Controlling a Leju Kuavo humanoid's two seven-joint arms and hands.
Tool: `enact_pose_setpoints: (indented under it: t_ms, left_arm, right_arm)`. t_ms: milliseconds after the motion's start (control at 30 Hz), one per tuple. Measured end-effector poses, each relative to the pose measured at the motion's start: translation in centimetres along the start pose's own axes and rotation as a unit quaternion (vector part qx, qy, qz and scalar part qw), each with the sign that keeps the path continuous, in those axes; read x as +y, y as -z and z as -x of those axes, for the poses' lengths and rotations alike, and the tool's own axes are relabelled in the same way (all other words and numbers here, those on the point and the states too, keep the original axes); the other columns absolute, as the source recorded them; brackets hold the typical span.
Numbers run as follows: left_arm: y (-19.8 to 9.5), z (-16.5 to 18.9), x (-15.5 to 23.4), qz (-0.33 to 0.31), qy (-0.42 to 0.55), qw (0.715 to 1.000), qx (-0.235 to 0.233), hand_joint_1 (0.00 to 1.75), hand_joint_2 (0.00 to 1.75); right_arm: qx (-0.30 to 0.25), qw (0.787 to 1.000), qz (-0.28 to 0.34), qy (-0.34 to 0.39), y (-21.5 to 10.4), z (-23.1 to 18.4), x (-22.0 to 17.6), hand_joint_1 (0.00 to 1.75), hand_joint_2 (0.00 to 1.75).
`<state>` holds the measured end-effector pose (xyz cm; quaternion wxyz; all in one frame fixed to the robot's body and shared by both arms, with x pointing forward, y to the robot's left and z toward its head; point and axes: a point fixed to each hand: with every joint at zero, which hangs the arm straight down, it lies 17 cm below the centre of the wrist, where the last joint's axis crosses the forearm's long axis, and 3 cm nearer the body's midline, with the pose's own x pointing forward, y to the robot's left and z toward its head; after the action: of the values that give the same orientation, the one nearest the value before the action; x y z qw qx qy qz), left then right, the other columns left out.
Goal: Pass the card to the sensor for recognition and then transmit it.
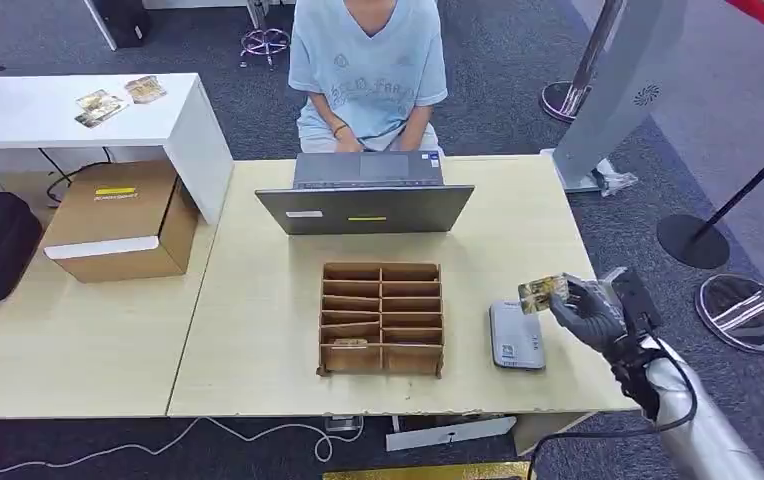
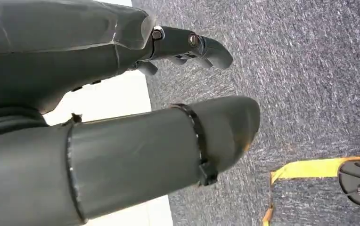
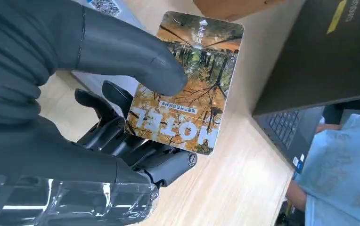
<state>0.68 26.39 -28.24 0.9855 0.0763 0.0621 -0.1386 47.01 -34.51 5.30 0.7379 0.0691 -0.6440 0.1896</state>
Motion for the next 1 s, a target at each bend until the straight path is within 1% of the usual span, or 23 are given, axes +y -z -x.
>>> enact_pose_setpoints:
  t_ms: [167, 300, 433, 600, 733, 800, 900, 1000]
  left_arm:
    - [-0.1, -0.1, -0.2, 0.002, -0.002, 1.000, 0.000, 0.00, 0.00]
    - [-0.1, -0.3, -0.4, 0.002, 0.001, 1.000, -0.002, 0.00, 0.00]
    - [-0.1, -0.3, -0.4, 0.001, 0.004, 1.000, -0.003, 0.00, 0.00]
    - [-0.2, -0.6, -0.5, 0.001, 0.005, 1.000, -0.005, 0.00, 0.00]
    - [-0.2, -0.7, -0.6, 0.002, 0.005, 1.000, -0.006, 0.00, 0.00]
    - [-0.2, -0.7, -0.6, 0.002, 0.005, 1.000, -0.006, 0.00, 0.00]
    - [-0.2, -0.7, -0.6, 0.002, 0.003, 1.000, -0.006, 0.00, 0.00]
    - [-0.3, -0.7, -0.6, 0.003, 0.003, 1.000, -0.006, 0.00, 0.00]
  right_arm:
    - [-0.050, 0.999, 0.007, -0.005, 1.7, -3.1, 0.8, 1.75, 1.75]
    - [-0.129, 0.991, 0.007, 0.024, 3.6, -8.0, 2.0, 1.75, 1.75]
    - [-0.181, 0.982, 0.000, 0.060, 5.4, -12.2, 3.6, 1.75, 1.75]
    - [-0.237, 0.967, -0.004, 0.098, 7.4, -17.7, 5.1, 1.75, 1.75]
    - [-0.263, 0.960, 0.004, 0.101, 8.6, -21.0, 5.6, 1.75, 1.75]
    - [-0.269, 0.960, 0.018, 0.076, 9.2, -22.1, 5.7, 1.75, 1.75]
    - [-0.268, 0.960, 0.072, -0.041, 10.9, -24.1, 5.8, 1.75, 1.75]
    - [-0.268, 0.947, 0.101, -0.147, 12.1, -26.4, 6.7, 1.75, 1.75]
